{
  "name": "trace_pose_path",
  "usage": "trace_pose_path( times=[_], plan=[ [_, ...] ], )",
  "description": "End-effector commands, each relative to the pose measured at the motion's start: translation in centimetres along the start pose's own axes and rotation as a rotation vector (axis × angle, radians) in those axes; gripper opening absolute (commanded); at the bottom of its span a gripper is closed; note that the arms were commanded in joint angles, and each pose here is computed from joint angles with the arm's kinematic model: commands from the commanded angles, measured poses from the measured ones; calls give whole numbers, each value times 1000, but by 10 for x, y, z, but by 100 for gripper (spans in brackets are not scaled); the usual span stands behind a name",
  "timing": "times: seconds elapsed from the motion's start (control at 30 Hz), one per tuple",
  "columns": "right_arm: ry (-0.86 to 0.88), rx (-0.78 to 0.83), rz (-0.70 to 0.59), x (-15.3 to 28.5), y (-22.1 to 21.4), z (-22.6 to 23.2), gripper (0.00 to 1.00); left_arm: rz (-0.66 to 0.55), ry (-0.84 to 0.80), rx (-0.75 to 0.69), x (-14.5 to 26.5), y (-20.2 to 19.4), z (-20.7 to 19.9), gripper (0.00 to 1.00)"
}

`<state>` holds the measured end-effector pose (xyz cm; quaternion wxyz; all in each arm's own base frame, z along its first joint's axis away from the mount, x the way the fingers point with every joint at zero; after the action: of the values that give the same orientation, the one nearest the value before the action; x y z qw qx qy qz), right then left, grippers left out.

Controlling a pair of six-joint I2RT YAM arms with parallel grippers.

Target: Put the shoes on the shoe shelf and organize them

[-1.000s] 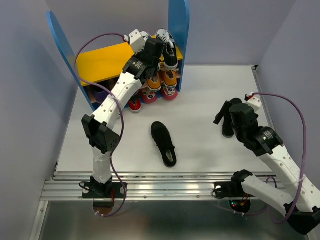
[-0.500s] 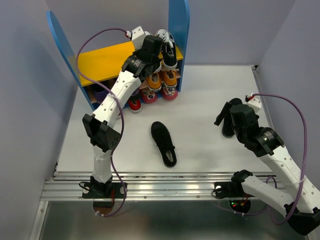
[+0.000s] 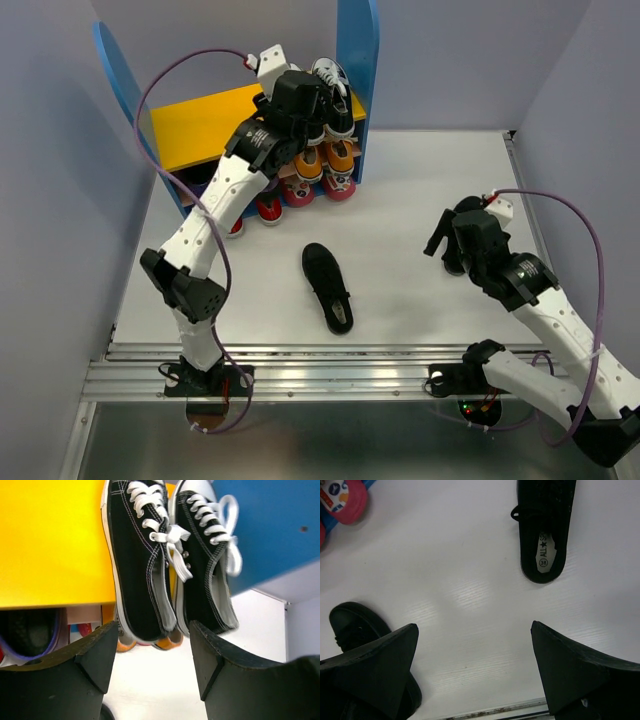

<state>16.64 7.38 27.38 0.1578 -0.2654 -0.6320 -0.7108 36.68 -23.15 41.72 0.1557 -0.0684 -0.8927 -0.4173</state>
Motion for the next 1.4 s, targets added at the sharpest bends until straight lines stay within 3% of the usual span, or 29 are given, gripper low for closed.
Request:
trace_pose_path(
  times=[0.0,0.13,0.37,0.57,1.03,1.37],
  plan=[
    [24,7,28,-6,-12,2,100,-125,-72,12,80,43,-3,70],
    [33,6,40,-11,-17,4,100,-139,-15,-26,116,36,16,70],
    [-163,7,92,-42,-31,-1,100,-3,32,-22,152,-9,103,70],
    [-237,-1,131,-80,-23,-6,99,107,-24,38,165,-39,149,69],
    [-229,-12,186,-156,-10,-19,93,165,21,-18,154,-62,159,68],
    [-214,0,186,-164,-10,-17,88,163,-6,6,158,-61,161,68]
  ],
)
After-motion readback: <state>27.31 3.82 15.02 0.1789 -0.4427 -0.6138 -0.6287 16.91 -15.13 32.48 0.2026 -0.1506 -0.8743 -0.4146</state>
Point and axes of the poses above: each gripper's point midway between its finger pads, its own x axis back along the fingers, its own z axis along the line the jaws close on, y = z × x, the point moved 9 cm from there along x, back along the fingers, and after that the axes turned 14 degrees about x, right-handed, at the moved point
